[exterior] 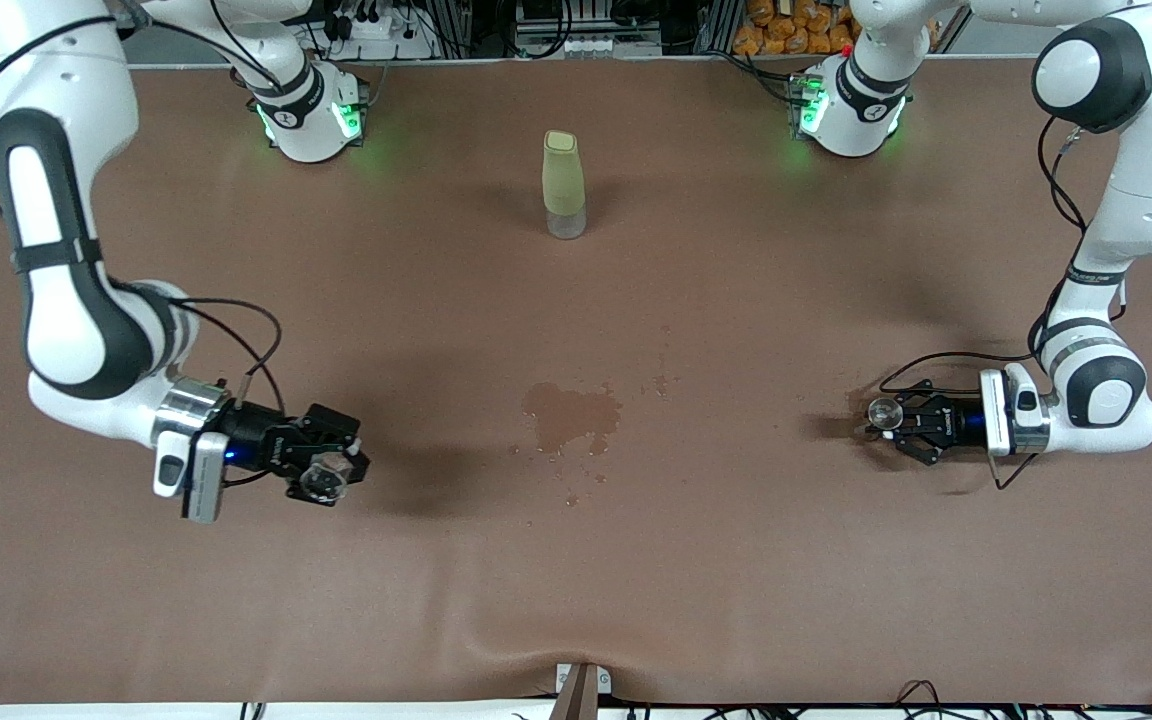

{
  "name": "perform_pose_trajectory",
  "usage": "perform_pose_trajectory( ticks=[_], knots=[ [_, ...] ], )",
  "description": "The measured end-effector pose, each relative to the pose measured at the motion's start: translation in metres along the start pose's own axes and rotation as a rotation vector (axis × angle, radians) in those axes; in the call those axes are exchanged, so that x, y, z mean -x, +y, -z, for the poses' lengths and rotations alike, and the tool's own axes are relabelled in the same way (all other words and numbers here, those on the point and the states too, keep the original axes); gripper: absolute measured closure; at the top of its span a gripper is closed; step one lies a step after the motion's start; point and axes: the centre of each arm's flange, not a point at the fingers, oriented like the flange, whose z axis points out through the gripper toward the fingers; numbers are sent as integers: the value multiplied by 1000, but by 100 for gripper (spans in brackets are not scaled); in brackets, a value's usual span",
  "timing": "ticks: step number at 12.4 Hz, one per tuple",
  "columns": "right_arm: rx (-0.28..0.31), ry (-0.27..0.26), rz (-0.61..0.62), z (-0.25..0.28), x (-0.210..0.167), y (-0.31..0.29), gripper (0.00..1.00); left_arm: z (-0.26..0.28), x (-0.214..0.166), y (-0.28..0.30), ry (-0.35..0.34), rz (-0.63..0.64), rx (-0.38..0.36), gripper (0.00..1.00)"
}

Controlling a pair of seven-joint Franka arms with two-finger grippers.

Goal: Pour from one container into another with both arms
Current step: 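Lower the jigger with the left gripper while the right gripper lowers the beaker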

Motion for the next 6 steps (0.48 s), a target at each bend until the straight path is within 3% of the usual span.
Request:
perform_pose_trajectory(
  ticks=[2,6],
  knots=[
    [15,-36,96,35,20,40,85,10,12,9,22,-31,-10,79],
    [44,-43,307,80,47,93,85,15,19,18,70,-37,0,79]
  ],
)
